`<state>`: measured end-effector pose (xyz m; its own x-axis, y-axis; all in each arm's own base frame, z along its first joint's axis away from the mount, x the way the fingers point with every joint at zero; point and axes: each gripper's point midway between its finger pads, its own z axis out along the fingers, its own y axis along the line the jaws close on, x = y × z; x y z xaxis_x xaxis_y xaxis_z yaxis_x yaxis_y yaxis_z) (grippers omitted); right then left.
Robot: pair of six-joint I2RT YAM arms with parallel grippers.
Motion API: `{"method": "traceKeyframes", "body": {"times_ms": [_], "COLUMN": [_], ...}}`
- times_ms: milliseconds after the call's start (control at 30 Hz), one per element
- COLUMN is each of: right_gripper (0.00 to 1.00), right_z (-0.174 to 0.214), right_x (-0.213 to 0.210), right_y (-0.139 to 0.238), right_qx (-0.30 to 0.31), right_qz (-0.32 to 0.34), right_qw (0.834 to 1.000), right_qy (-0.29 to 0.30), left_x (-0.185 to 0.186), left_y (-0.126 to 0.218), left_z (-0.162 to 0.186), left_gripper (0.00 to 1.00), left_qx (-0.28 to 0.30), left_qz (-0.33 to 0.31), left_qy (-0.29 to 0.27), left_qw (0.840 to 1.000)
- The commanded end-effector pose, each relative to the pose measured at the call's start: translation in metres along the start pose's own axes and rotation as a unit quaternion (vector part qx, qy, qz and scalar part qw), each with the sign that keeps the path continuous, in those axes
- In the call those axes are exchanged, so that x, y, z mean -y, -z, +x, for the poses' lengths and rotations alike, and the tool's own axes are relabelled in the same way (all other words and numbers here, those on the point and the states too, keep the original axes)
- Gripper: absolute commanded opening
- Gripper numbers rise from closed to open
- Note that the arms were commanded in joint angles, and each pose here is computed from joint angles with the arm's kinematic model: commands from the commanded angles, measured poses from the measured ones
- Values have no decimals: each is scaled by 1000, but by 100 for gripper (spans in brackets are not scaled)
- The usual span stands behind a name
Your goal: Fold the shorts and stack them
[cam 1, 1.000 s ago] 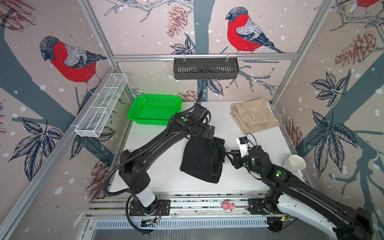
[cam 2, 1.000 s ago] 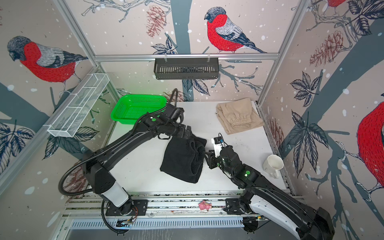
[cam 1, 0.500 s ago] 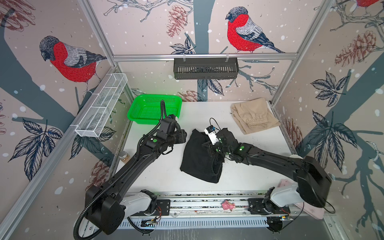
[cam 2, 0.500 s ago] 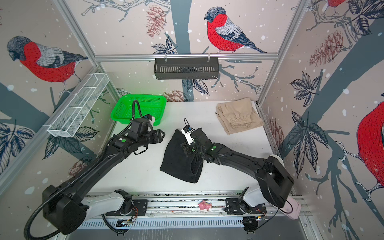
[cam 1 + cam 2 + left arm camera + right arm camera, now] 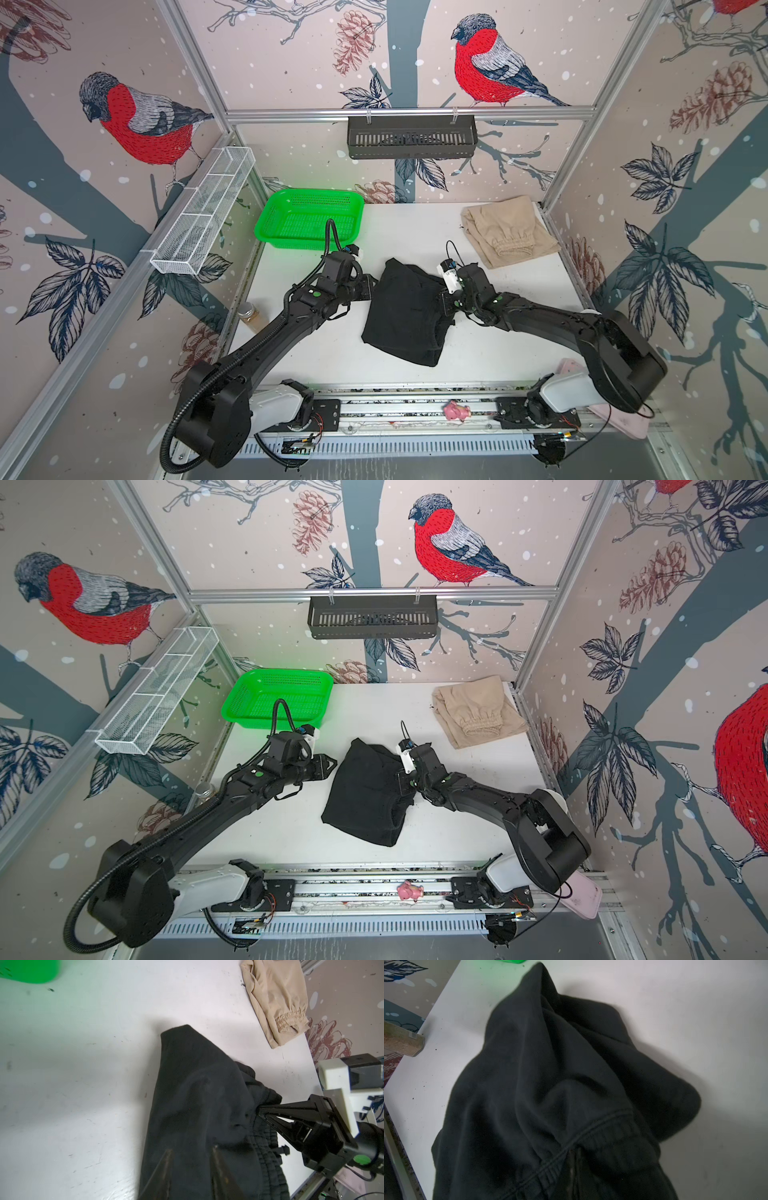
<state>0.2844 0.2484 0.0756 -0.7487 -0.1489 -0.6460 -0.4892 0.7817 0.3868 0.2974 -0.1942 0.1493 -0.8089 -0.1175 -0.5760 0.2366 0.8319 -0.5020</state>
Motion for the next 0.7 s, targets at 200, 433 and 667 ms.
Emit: {"method": "traceKeyframes", "body": {"times_ms": [200,433,667], "right_gripper": [16,35,31], "right_z": [14,-28,-32], "right_x": [19,-7,-58], "right_y": [1,38,57], "right_qx": [34,79,103], "right_qz": [-43,-10,-66], "right_qw": [997,997,992], "right_qy": [-47,4,29], "left_x": [22,14,62], "left_y": [-33,-48,-42], "left_z": [29,39,-20], "left_gripper": [19,14,34], "left_qx": [-14,-65,2], "left_qz": [56,23,85], "left_qy": [-57,-65,-108], "left_qw": [997,996,990]}}
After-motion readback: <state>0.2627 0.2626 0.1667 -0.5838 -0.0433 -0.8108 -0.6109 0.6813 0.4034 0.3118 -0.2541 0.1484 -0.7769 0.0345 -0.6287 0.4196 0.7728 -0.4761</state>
